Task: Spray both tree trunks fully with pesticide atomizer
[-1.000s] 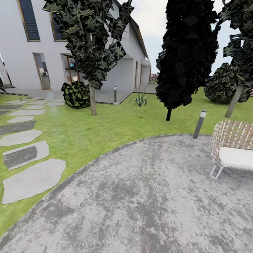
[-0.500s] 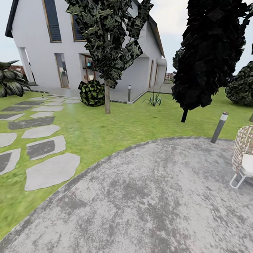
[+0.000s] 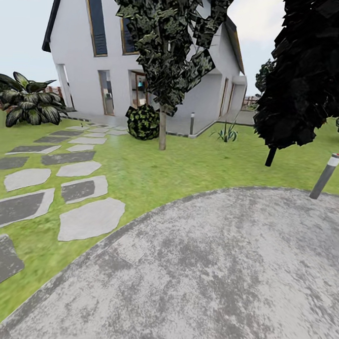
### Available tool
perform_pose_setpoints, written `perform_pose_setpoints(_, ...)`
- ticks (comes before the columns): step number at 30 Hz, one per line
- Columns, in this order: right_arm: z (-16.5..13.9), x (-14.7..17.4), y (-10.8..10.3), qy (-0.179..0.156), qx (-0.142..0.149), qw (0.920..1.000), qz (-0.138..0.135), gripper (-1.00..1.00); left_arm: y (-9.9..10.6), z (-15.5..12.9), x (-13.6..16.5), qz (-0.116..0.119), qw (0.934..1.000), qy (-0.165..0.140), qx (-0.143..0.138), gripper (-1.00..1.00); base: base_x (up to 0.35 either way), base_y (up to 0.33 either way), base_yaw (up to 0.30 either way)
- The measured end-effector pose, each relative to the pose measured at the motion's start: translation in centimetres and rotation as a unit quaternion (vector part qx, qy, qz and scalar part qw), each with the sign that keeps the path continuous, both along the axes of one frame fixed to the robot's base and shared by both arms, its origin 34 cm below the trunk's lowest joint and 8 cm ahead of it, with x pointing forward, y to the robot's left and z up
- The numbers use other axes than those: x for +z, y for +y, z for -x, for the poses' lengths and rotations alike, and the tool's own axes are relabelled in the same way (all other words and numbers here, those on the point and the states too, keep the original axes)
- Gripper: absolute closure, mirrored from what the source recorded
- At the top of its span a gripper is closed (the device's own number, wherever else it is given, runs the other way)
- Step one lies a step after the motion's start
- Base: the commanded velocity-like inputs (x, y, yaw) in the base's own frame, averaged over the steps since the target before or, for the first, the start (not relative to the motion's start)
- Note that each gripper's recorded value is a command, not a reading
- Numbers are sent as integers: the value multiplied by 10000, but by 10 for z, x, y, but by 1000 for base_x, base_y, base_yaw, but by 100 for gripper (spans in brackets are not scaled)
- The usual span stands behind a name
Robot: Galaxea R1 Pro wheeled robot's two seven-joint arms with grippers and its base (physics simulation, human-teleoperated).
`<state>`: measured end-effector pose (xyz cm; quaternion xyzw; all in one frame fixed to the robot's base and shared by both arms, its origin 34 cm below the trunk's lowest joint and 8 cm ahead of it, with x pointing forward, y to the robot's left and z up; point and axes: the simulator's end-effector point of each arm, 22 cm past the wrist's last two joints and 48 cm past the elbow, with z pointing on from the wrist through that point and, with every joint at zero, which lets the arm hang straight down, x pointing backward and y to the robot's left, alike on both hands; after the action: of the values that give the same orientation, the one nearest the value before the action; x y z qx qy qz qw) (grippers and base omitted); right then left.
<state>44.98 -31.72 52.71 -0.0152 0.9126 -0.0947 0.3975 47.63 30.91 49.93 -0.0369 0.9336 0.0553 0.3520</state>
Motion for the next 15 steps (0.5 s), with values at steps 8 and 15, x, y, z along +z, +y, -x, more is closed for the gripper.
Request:
perform_pose_setpoints(8, 3, -16, 0, 36, 5, 10000, -1, -100, 1, 3, -16, 0, 10000, 33, 18, -100, 0, 0, 253)
perform_pose_setpoints(15, 6, -31, 0, 68, 7, 10000, -1, -100, 1, 6, -31, 2, 10000, 65, 33, -100, 0, 0, 249)
